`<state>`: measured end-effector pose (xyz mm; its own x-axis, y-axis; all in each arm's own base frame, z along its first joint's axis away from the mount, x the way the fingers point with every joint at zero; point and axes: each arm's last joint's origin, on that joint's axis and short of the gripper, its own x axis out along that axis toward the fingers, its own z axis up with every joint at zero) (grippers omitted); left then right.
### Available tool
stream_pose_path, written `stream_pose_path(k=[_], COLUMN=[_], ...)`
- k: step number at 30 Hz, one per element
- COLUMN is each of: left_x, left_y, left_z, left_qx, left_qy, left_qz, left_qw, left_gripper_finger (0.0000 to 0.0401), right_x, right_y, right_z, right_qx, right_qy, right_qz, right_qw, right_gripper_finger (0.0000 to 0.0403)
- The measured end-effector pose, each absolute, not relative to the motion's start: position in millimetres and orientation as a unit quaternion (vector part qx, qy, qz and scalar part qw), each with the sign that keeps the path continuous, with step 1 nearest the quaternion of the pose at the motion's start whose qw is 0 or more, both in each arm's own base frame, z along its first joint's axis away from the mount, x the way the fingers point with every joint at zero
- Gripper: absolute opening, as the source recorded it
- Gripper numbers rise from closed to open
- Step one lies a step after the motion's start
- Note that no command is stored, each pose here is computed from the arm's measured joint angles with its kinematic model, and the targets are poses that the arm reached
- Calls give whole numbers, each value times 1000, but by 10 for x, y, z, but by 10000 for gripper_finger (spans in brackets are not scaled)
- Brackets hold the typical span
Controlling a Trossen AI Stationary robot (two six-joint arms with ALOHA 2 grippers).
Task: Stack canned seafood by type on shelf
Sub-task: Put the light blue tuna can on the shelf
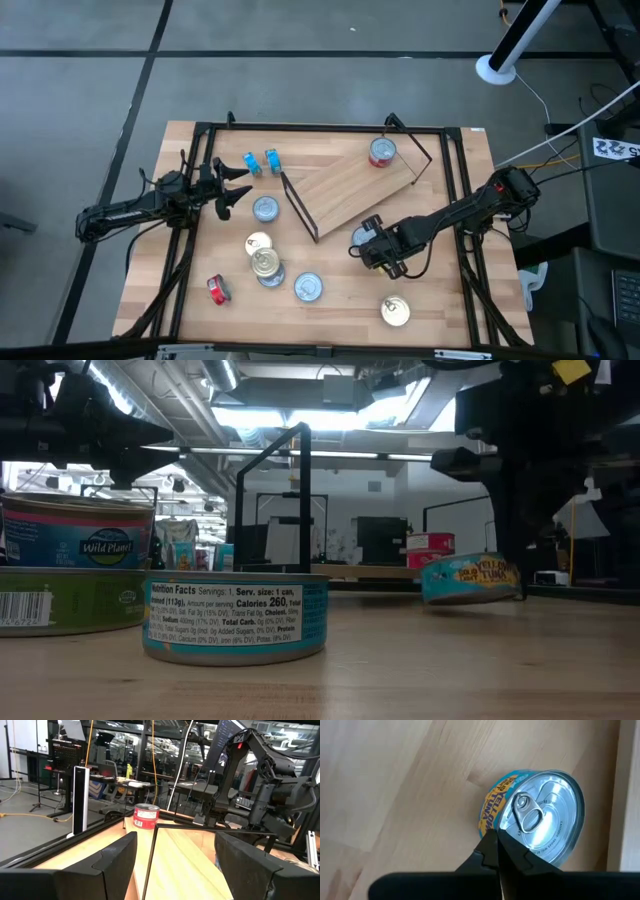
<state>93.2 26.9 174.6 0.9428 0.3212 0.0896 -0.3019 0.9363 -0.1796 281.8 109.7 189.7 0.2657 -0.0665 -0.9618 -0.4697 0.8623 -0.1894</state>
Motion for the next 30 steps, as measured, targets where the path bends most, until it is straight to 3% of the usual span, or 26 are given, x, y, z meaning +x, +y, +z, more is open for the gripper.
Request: stream_pose_path(k=[16,30], left_x=[932,935], left_y=[270,271], left_z=[1748,1744], left_qx=[-82,-82], left_qy=[-59,-57], left_qz=[159,159], left_qw=[982,982], left_gripper_finger=[263,263], right_x=[2748,2799], right_y=[1067,1054], right_z=[2016,2530], right_qx=[-218,-267], right_qy=[591,584], right_qz=[128,113], right_qw=[766,758], right_gripper_finger=[0,0])
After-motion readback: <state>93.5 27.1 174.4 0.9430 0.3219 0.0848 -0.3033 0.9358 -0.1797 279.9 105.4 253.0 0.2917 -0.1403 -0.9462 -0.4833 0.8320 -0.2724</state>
